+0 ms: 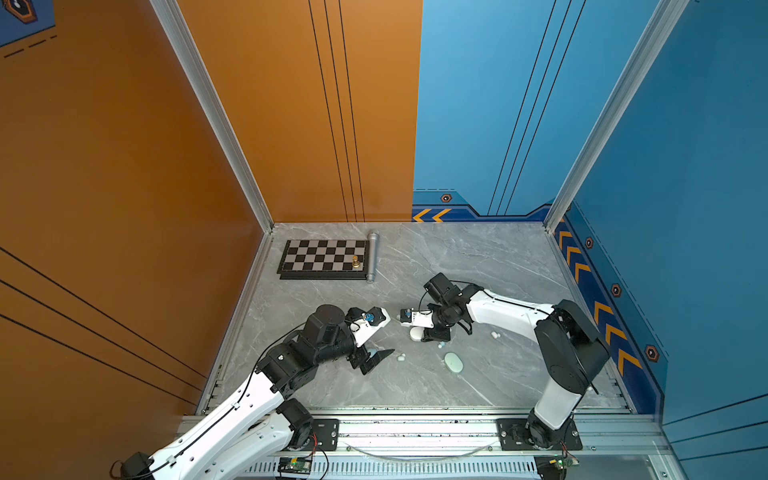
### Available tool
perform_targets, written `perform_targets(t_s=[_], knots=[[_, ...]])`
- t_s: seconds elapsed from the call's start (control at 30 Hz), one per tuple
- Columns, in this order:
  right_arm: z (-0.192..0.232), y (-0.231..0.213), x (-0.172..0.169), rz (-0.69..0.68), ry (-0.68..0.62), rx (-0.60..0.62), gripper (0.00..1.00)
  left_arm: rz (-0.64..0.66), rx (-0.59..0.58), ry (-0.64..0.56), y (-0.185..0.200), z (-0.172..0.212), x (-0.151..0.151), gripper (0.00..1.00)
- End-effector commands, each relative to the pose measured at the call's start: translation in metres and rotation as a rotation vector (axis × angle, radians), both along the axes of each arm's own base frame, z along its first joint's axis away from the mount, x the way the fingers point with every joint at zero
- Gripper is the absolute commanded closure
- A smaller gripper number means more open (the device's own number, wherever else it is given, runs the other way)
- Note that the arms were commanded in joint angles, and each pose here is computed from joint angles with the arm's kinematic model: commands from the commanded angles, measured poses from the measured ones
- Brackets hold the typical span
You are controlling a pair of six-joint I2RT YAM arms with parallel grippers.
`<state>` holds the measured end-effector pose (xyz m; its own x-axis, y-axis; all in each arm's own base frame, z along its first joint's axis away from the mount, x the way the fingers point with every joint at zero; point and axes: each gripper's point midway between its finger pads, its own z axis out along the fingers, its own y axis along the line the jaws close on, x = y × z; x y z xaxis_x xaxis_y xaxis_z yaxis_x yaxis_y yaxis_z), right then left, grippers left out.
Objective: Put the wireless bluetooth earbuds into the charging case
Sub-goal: 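Raise the white case between grippers and close the left gripper on it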
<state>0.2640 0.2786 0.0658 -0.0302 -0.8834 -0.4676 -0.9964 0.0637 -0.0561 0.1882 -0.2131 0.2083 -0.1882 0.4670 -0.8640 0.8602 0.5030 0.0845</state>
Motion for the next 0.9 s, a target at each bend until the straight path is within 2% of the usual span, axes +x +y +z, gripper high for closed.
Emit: perform_targets(t_s=[0.0,0.17,0.37,0.57,0.67,0.7,0.87], knots=[[0.063,0.003,-0.004,-0.036,0.019,0.162,0.77,0.000,-0.090,-0.031,-0.008,0.028,0.000,0.02],[0.133,-0.004,-0.031,-0.033,0.048,0.339,0.78,-0.025,-0.186,-0.020,-0.017,0.048,-0.003,0.01],[0.187,-0.016,-0.070,-0.033,0.059,0.455,0.80,-0.109,-0.287,0.022,-0.033,0.072,-0.014,0.02],[0.217,-0.021,-0.099,-0.045,0.092,0.532,0.82,-0.224,-0.350,0.009,-0.045,0.096,-0.028,0.12],[0.220,-0.019,-0.107,-0.033,0.110,0.543,0.83,-0.281,-0.349,0.010,-0.052,0.098,-0.035,0.13],[0.221,-0.018,-0.108,-0.029,0.116,0.541,0.83,-0.303,-0.347,0.005,-0.054,0.099,-0.038,0.17],[0.224,-0.012,-0.114,-0.002,0.135,0.534,0.84,-0.359,-0.341,0.016,-0.066,0.098,-0.042,0.18]])
